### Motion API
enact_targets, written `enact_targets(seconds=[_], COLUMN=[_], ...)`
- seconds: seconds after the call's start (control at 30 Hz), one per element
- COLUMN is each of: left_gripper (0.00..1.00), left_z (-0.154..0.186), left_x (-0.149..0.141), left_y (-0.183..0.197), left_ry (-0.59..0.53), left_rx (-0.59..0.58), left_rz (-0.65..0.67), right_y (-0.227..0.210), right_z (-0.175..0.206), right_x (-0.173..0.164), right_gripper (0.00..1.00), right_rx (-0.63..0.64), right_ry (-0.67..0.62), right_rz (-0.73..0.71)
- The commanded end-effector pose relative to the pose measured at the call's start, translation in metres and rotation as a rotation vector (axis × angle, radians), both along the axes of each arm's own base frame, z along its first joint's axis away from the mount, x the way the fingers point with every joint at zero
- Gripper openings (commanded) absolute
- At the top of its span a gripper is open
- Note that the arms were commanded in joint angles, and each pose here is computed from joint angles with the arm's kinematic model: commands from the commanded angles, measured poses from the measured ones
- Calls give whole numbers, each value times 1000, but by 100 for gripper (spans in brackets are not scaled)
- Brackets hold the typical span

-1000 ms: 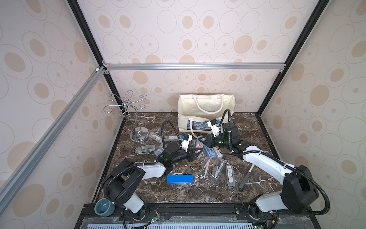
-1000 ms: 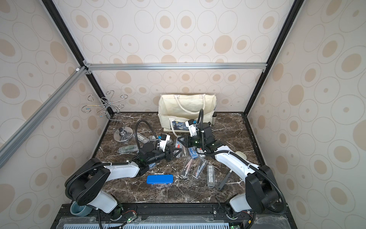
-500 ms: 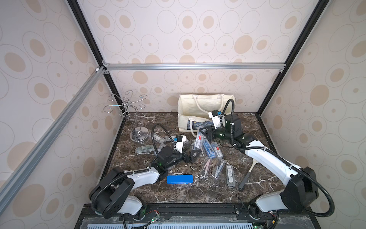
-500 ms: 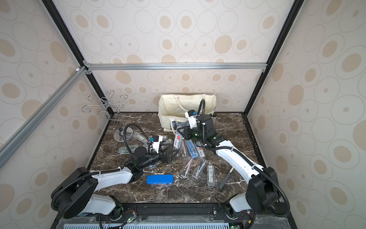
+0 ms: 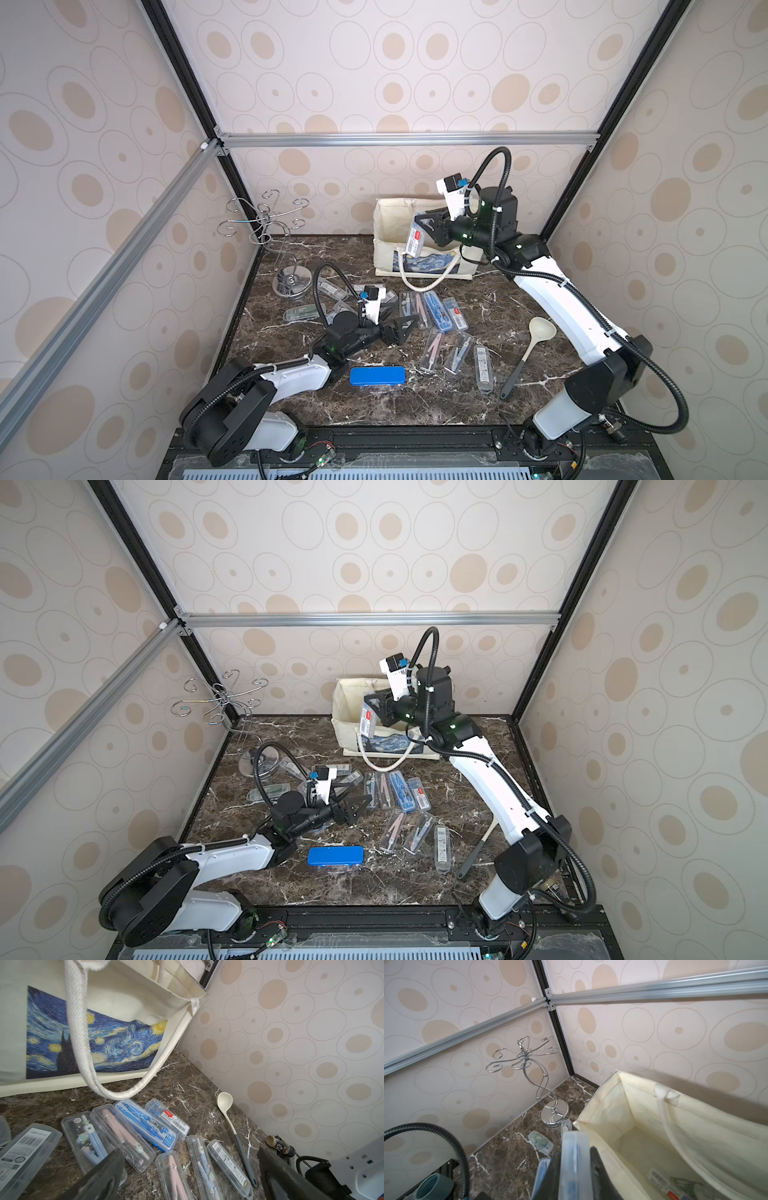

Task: Put the compass set into the canvas bag
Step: Place the compass set in the canvas bag.

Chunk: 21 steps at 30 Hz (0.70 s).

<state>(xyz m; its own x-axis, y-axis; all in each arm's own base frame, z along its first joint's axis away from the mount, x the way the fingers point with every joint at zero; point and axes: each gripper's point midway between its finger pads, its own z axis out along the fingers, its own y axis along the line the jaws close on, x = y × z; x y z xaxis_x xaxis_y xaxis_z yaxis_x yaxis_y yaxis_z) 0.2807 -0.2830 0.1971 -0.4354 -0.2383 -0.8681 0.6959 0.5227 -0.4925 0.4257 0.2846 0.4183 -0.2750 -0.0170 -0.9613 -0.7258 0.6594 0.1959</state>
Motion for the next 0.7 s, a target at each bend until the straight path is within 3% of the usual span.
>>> enact_targets(seconds=[0.0, 0.33, 0.67], left_gripper=[100, 100, 100], left_z=[11, 2, -6], left_x=[0, -2, 1], left_y=[9, 26, 33], left_ry=[-45, -24, -13], left_rx=[-14, 19, 55], left_rz=[37, 103, 147], right_y=[-17, -44, -63], right_z=[-17, -98, -199], right_x=[37, 124, 146], right_gripper=[12, 12, 13], right_rx=[-70, -219, -429], right_ry=[-1, 103, 254], right_rz=[-84, -233, -279])
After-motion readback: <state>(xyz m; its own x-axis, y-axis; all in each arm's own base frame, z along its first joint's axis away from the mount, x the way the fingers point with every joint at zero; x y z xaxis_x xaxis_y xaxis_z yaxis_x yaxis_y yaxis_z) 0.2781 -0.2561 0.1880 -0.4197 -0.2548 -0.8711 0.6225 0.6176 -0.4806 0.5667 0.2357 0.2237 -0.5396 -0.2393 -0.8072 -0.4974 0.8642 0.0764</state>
